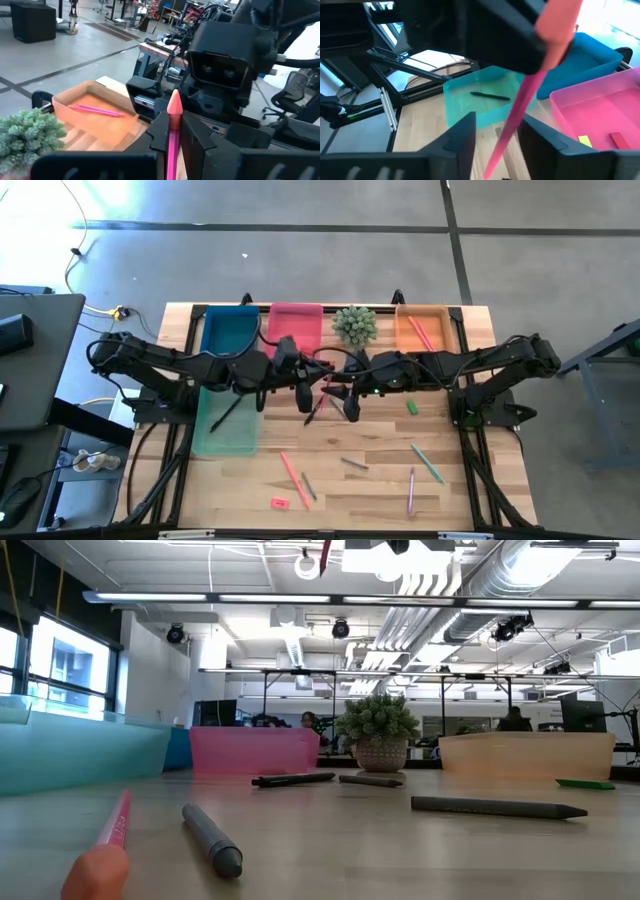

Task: Sort crayons/erasers/pens/pencils in bins
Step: Put the pink pencil into the orange bin

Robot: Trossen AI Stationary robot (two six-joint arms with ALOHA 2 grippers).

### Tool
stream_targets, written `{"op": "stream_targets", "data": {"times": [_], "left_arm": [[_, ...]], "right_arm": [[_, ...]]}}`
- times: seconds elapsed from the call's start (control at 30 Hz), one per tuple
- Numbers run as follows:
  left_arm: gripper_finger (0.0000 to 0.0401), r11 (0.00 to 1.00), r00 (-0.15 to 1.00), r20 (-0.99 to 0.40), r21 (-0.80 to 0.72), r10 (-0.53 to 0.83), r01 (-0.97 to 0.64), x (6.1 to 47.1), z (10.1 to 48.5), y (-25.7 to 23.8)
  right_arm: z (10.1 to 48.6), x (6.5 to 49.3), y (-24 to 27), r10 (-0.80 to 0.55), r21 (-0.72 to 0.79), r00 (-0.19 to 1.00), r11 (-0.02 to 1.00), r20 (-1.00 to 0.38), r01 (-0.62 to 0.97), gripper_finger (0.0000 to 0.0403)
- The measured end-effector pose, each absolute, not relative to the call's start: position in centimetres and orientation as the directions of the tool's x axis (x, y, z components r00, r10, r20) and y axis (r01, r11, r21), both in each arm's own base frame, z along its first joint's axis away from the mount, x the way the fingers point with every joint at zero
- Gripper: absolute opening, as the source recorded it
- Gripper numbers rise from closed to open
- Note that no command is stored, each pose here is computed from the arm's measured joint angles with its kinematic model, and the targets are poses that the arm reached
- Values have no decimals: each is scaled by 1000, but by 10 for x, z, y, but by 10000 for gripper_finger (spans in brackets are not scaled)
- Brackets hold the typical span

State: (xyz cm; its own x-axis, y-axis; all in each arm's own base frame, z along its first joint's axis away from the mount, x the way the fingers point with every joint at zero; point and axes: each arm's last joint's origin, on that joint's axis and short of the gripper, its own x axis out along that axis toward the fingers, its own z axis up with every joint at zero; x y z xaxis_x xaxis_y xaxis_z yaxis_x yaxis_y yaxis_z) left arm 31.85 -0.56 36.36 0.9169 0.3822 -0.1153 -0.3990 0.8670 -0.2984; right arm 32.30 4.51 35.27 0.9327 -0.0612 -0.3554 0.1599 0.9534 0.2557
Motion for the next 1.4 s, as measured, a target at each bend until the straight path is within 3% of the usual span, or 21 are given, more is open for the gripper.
{"op": "stream_targets", "data": {"times": [0.3, 0.5, 0.73, 1.17, 1.4], "left_arm": [[16, 897, 936, -119, -267, 331, -351, 319, 364, 3], [16, 916, 937, -119, -199, 329, -347, 320, 364, 6], [23, 930, 932, -134, -107, 337, -352, 319, 362, 7], [144, 912, 864, -319, 4, 390, -410, 314, 343, 27], [170, 894, 787, -450, 59, 422, -445, 306, 330, 40]], "right_arm": [[352, 323, 44, -90, 249, 930, 950, -356, 187, 9], [351, 323, 39, -117, 282, 924, 932, -365, 229, 21], [350, 323, 33, -132, 287, 917, 924, -377, 251, 7], [336, 317, 8, -224, 286, 825, 864, -519, 415, 8], [323, 307, -10, -334, 221, 695, 784, -637, 580, 9]]}}
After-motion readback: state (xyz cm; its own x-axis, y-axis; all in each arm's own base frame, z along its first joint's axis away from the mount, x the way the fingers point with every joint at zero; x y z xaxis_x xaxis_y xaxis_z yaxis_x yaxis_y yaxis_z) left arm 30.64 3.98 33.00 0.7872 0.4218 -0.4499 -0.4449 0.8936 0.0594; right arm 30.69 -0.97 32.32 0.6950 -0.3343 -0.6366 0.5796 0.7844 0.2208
